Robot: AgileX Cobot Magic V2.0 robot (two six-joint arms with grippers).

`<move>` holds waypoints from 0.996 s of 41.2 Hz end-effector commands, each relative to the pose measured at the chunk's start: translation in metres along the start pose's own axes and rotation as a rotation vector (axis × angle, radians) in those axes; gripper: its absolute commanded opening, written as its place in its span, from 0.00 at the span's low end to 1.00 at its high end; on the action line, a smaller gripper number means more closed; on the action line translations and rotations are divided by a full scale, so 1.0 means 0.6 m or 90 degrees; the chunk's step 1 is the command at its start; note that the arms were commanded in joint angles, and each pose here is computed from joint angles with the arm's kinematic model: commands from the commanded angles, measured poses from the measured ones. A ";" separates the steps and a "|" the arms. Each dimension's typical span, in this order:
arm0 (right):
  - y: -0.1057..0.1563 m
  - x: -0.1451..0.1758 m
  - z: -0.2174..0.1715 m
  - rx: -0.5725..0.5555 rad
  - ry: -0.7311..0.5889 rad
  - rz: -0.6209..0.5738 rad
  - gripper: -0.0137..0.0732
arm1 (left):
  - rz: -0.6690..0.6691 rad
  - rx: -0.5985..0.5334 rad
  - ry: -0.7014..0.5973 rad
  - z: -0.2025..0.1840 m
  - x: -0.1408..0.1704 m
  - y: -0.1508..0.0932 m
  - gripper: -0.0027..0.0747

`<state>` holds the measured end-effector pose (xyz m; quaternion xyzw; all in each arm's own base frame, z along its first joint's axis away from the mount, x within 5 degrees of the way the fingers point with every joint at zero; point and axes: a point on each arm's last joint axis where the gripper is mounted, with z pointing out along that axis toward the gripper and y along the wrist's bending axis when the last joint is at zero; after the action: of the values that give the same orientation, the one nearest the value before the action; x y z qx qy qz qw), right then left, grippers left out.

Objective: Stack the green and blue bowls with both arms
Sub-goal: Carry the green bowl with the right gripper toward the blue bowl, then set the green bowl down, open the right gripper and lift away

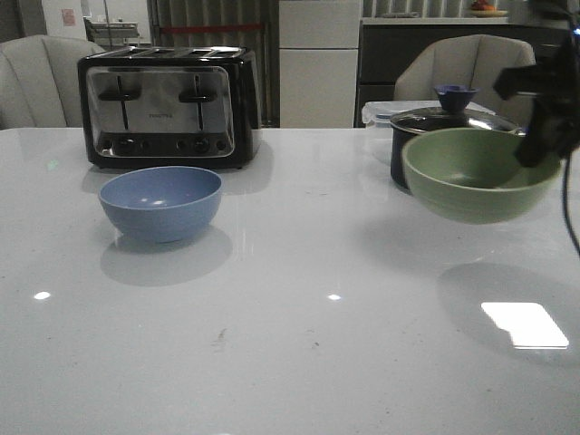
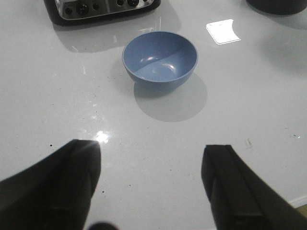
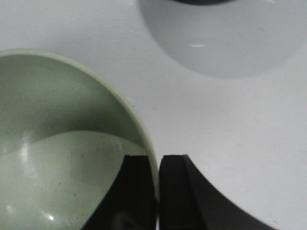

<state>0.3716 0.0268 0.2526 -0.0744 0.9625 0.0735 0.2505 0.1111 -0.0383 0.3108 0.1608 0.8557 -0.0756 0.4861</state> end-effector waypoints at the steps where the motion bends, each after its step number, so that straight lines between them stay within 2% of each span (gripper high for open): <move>1: 0.070 -0.023 -0.048 -0.035 -0.070 -0.066 0.23 | -0.003 0.003 -0.067 -0.006 -0.026 -0.001 0.67; 5: 0.141 -0.016 -0.035 -0.075 -0.056 -0.127 0.23 | -0.003 0.003 -0.067 -0.006 -0.026 -0.001 0.67; 12: 0.221 0.000 -0.003 -0.116 -0.041 -0.193 0.23 | -0.003 0.003 -0.067 -0.006 -0.026 -0.001 0.67; 18: 0.252 0.010 0.028 -0.129 -0.027 -0.215 0.23 | -0.003 0.003 -0.067 -0.006 -0.026 -0.001 0.67; 26: 0.255 0.014 0.066 -0.126 -0.015 -0.210 0.25 | -0.003 0.003 -0.067 -0.006 -0.026 -0.001 0.67; 30: 0.254 0.014 0.071 -0.124 -0.016 -0.209 0.36 | -0.003 0.003 -0.067 -0.006 -0.026 -0.001 0.67; 33: 0.254 0.013 0.071 -0.124 -0.022 -0.209 0.52 | -0.003 0.003 -0.067 -0.006 -0.026 -0.001 0.67; 36: 0.255 0.010 0.071 -0.122 -0.033 -0.208 0.63 | -0.003 0.003 -0.067 -0.006 -0.026 -0.001 0.67; 41: 0.255 0.005 0.054 -0.124 -0.053 -0.208 0.67 | -0.003 0.003 -0.067 -0.006 -0.026 -0.001 0.67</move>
<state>0.3546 0.1824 0.1975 -0.2550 0.9350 0.1151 0.2177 0.1111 -0.0383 0.3109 0.1608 0.8556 -0.0756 0.4863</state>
